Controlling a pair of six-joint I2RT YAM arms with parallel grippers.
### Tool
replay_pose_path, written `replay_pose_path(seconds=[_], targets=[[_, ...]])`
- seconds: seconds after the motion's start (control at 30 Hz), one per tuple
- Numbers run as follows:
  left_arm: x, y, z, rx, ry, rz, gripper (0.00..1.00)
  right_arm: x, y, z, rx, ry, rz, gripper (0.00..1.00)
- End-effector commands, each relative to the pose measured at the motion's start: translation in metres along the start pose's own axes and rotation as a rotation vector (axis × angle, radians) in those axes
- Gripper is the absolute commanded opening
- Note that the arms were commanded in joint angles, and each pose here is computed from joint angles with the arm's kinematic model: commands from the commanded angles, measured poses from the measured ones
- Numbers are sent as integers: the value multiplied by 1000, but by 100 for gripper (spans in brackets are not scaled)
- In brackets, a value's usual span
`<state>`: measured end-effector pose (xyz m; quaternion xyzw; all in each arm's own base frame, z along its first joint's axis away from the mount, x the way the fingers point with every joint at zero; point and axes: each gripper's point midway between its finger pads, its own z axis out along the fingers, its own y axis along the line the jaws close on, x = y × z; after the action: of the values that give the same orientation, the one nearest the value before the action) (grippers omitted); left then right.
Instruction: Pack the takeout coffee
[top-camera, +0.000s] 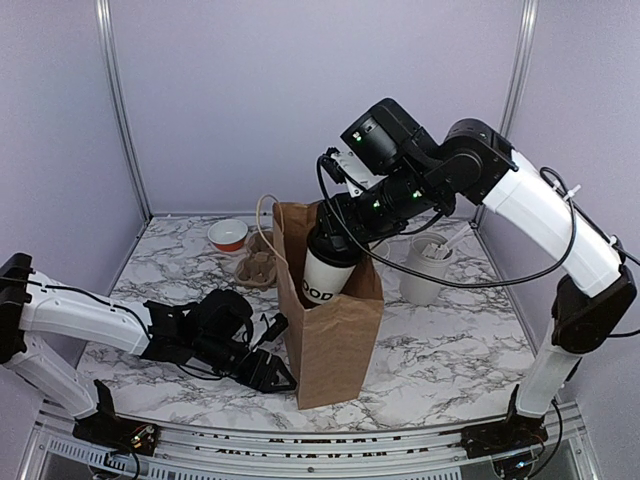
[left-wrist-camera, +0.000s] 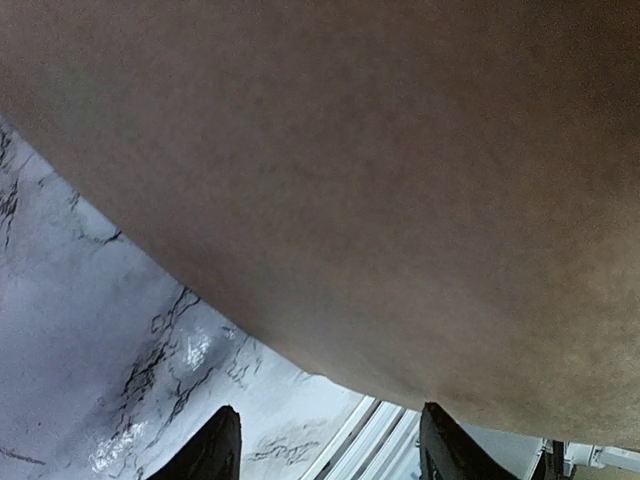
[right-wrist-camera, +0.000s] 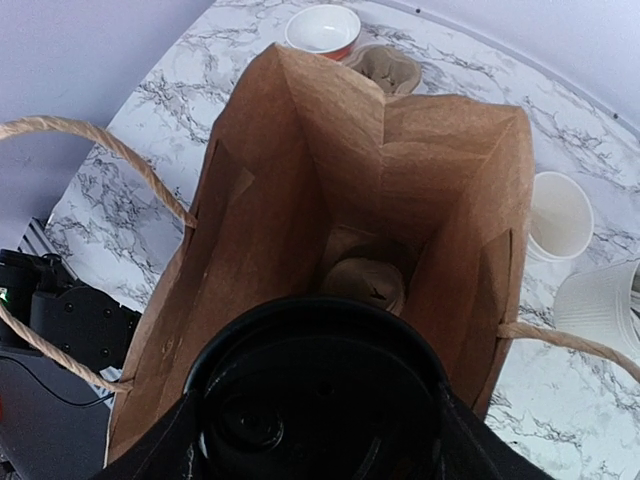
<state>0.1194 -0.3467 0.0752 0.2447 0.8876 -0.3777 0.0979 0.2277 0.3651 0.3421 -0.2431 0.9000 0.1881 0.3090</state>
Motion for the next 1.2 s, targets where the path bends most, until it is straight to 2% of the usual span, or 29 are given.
replay_pose_path(seconds=[0.0, 0.23, 0.67, 0.8, 0.9, 1.17], targets=[[-18, -23, 6, 67, -35, 56, 61, -3, -3, -8, 23, -7, -19, 66], [-31, -47, 15, 121, -61, 81, 61, -2, -15, -2, 43, 22, -15, 66], [-30, -41, 4, 75, -93, 94, 61, 21, -30, 20, 61, 113, -51, 66], [-39, -32, -12, 11, -130, 112, 61, 30, -32, 29, 69, 144, -72, 66], [-56, -33, -38, 3, -197, 108, 61, 34, -35, 34, 73, 161, -78, 66], [-99, -73, -107, 78, -377, 117, 60, 44, -37, 41, 66, 185, -77, 66]])
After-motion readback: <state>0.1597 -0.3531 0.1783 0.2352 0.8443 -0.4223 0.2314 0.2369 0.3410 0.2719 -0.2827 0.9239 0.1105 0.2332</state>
